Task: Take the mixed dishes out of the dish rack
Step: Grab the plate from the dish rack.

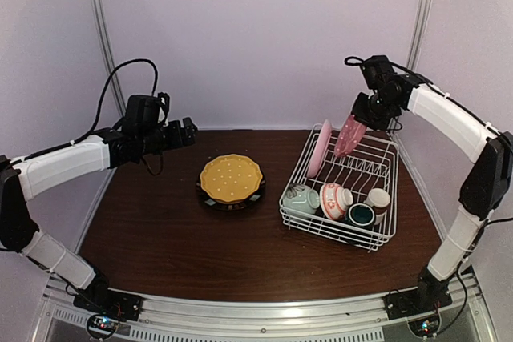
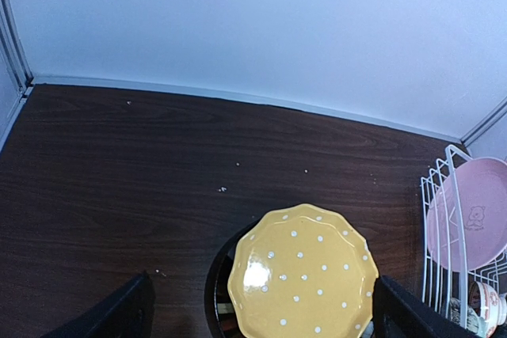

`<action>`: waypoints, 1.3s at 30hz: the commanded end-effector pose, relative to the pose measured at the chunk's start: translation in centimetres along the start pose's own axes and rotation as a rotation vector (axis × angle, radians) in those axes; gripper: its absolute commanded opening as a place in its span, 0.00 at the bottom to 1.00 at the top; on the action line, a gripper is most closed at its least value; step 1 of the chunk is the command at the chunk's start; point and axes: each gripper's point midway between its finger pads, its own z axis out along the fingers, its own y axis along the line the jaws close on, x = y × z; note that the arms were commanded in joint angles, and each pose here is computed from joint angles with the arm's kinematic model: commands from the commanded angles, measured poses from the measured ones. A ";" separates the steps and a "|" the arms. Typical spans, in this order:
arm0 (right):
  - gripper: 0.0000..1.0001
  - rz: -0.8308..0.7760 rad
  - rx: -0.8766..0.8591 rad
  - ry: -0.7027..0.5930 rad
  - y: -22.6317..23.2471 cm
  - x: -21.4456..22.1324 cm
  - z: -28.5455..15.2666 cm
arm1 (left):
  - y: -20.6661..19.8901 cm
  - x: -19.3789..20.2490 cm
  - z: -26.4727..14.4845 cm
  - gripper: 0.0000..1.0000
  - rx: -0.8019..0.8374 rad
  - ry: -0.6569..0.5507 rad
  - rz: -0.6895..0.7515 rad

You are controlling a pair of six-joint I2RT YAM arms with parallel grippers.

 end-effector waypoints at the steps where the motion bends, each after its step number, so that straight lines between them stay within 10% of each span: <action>1: 0.19 0.067 -0.179 -0.216 3.3 -6.0 -7.0 | -0.5 -1.3 0.2 0.97 0.010 -0.028 -0.020; 15: 0.16 -0.022 -0.289 -0.350 3.5 -8.1 -12.9 | -2.4 -2.9 -1.7 0.97 0.130 -0.088 0.039; 39: 0.00 -0.375 -1.249 -0.170 16.1 2.5 -20.4 | -16.1 -1.3 -7.0 0.92 0.822 -0.006 0.229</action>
